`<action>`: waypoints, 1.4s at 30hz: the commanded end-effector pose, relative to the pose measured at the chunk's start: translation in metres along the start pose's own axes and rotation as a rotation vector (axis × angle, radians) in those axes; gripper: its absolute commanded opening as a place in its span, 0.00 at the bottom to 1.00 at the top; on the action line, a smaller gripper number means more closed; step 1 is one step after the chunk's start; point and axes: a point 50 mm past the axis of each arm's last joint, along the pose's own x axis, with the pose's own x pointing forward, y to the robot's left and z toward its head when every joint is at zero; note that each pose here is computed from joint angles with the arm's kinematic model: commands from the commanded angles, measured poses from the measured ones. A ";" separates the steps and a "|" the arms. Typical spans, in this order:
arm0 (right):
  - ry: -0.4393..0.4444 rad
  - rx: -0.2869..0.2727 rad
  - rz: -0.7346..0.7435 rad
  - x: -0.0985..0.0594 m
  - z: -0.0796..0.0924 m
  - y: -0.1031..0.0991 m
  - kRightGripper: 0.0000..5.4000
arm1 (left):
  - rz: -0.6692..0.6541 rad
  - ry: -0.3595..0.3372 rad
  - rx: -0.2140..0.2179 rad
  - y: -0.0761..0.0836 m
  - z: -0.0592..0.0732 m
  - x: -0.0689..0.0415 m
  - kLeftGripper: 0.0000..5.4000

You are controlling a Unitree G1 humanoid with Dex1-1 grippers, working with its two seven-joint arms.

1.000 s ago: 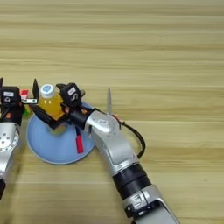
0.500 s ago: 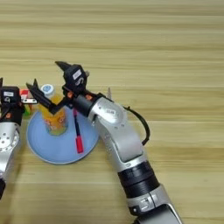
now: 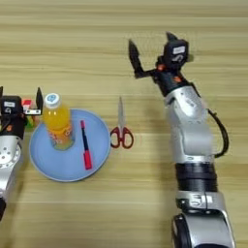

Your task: Move the objects on the table

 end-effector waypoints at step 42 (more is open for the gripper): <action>0.330 -0.088 -0.219 -0.020 -0.096 -0.034 0.99 | -0.032 -0.350 -0.068 0.013 0.089 -0.011 1.00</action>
